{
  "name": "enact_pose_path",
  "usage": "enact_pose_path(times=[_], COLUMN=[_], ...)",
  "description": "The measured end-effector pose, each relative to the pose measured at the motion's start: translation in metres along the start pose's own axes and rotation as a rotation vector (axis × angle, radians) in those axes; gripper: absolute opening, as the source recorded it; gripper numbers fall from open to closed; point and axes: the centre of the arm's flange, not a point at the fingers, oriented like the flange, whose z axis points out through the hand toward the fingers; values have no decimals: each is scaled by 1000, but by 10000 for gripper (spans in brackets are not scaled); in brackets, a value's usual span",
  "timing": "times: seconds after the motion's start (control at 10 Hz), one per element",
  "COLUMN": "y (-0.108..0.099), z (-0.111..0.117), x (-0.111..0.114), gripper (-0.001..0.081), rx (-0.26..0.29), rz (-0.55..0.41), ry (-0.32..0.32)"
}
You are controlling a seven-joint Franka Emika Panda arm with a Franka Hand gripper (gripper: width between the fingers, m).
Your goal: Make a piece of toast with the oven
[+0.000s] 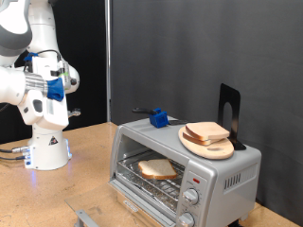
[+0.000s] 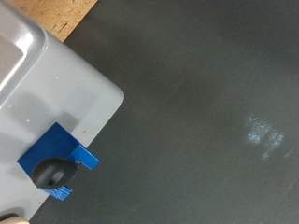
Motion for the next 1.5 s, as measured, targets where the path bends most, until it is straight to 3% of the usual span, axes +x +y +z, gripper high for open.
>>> enact_pose_path(times=[0.2, 0.4, 1.0, 1.3, 1.4, 1.5], y=[-2, 6, 57, 63, 65, 75], z=[1, -21, -104, -107, -105, -104], x=[-2, 3, 4, 7, 8, 12], gripper=[803, 803, 803, 803, 803, 803], rx=[49, 143, 171, 195, 217, 205], rz=[102, 234, 378, 384, 375, 395], ry=[-11, 78, 301, 283, 297, 327])
